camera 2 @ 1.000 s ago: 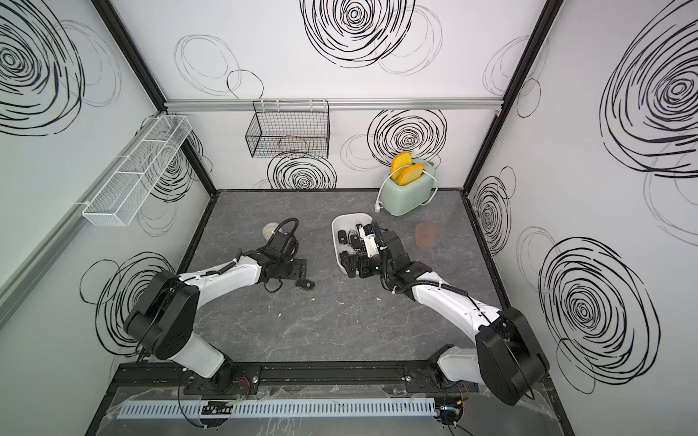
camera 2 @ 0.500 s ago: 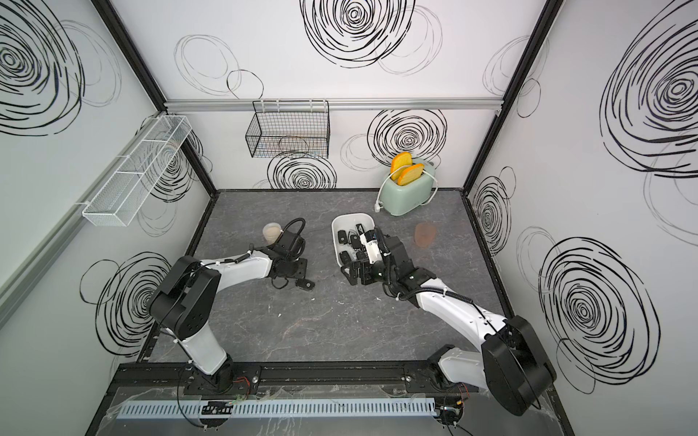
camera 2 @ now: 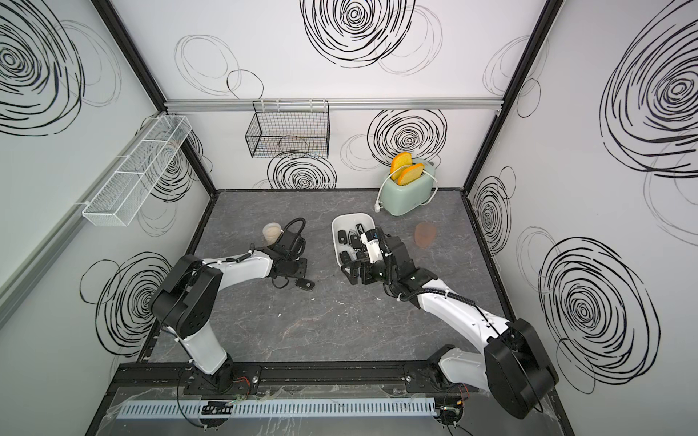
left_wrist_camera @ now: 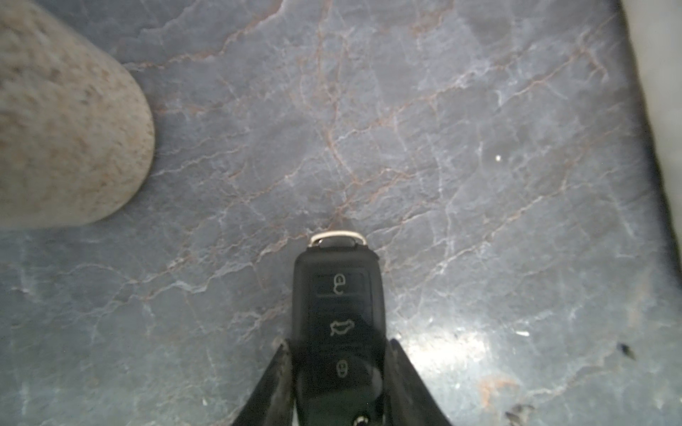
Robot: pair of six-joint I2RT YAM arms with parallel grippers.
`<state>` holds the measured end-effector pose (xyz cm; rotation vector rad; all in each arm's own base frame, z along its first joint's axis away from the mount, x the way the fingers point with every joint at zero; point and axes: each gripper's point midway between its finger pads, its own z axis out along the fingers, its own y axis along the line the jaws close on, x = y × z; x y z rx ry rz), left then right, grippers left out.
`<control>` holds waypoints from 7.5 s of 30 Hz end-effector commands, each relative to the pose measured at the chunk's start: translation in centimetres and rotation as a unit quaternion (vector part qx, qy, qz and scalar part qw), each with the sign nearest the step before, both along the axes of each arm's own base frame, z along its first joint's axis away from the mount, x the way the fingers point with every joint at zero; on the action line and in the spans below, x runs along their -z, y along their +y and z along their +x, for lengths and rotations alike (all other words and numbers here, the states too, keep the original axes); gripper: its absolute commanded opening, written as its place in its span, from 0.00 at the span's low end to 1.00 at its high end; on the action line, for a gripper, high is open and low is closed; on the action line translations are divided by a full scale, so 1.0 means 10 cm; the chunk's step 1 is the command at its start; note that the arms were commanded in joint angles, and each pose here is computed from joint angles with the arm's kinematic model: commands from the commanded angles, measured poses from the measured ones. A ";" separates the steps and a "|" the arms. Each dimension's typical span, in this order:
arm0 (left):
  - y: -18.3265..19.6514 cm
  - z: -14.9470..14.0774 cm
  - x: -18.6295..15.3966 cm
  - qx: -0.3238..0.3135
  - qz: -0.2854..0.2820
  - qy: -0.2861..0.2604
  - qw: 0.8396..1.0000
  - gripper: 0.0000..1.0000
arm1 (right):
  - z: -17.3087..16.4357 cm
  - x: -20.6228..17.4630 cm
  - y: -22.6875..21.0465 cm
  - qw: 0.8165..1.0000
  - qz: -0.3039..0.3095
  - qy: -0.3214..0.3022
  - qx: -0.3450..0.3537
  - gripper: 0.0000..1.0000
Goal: Place the car key into the storage box
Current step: Pick up the car key from the center of the board, then place the car key in the storage box, then pick up the car key from the center of the board, then place the car key in the storage box.
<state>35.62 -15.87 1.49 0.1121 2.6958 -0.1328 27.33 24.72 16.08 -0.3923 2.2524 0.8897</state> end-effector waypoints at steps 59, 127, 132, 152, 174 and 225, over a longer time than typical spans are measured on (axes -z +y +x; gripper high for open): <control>-1.82 0.39 -0.29 0.143 -0.016 0.001 0.990 0.34 | -0.07 -0.13 -0.42 0.997 0.005 -0.038 0.066 0.99; 0.93 -0.75 -0.82 -0.177 -0.263 -0.060 0.947 0.98 | -0.05 0.96 1.66 0.948 -0.193 -0.064 -0.244 0.97; 0.98 -0.72 -0.82 -0.182 -0.272 -0.062 0.943 0.98 | -0.03 1.16 1.77 0.936 -0.223 -0.060 -0.264 0.87; 0.99 -0.73 -0.79 -0.185 -0.278 -0.057 0.941 0.98 | -0.02 1.52 1.73 0.907 -0.306 -0.065 -0.281 0.49; 1.00 -0.73 -0.77 -0.185 -0.274 -0.057 0.942 0.98 | -0.08 0.79 1.89 0.936 -0.212 -0.088 -0.265 0.31; -0.23 -0.73 -1.02 -0.009 -0.198 -0.061 0.978 0.98 | 1.29 1.12 -0.09 0.956 -0.254 0.041 0.140 0.40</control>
